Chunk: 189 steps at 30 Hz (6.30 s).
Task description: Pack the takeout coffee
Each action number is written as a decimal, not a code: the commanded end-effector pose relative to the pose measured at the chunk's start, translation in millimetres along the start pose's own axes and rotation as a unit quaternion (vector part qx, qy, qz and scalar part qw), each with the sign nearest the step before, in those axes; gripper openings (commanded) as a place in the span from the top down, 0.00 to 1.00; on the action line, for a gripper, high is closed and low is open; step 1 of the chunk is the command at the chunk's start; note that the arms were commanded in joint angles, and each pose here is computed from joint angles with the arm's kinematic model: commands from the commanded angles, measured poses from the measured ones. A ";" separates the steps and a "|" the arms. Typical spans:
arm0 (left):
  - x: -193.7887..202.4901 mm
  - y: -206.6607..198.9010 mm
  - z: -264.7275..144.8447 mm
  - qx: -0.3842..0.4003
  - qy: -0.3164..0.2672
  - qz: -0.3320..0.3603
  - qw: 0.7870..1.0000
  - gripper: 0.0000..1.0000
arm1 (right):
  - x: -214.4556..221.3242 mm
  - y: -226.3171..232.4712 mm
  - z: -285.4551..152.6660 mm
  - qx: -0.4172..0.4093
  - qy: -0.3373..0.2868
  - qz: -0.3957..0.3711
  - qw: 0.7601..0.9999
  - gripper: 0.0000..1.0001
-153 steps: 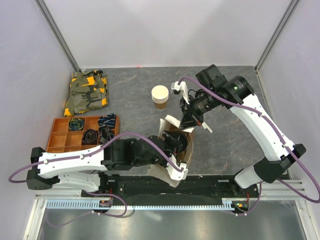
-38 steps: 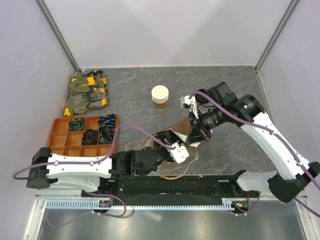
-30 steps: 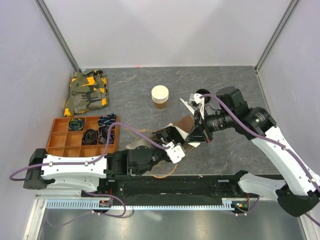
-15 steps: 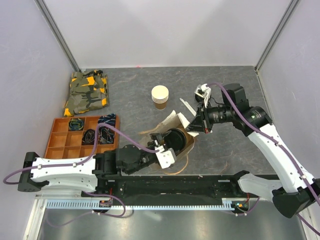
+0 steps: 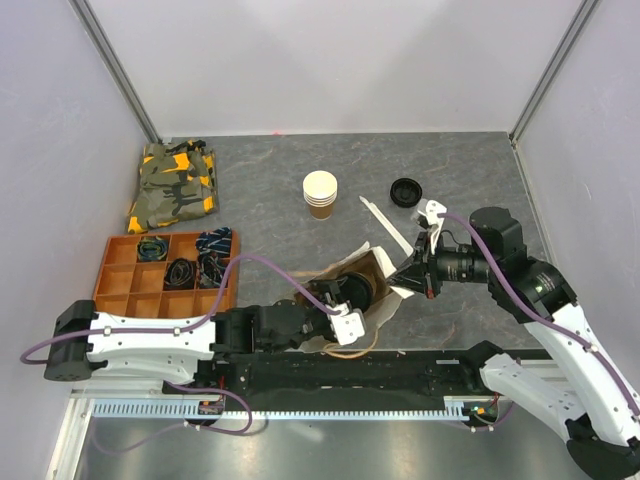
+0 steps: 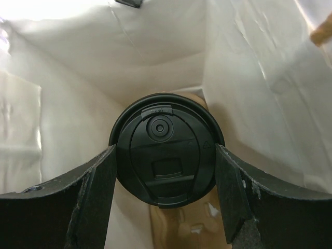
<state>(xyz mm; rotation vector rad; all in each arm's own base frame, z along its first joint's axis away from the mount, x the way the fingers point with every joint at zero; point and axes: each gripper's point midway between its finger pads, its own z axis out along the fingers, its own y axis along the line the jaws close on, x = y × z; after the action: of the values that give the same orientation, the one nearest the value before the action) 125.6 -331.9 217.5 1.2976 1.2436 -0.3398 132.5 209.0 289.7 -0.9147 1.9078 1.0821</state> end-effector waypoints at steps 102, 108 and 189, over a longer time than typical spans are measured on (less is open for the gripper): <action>70.1 -14.6 112.7 0.079 0.100 -0.006 0.992 0.98 | 42.9 -26.3 -13.0 0.091 -0.003 0.150 0.984 0.87; 79.8 -18.4 119.4 0.117 0.138 -0.014 0.983 0.98 | 25.2 -34.6 -28.0 0.144 -0.026 0.130 0.981 0.73; 97.9 -12.3 169.8 0.276 0.256 0.005 0.927 0.28 | -68.3 -39.8 -88.3 0.265 -0.134 0.037 0.954 0.02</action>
<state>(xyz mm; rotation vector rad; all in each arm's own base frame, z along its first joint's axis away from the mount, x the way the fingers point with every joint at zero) 249.4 -472.9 138.1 1.8223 1.4764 -0.4243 174.5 129.8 347.5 -0.3897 1.9343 0.6324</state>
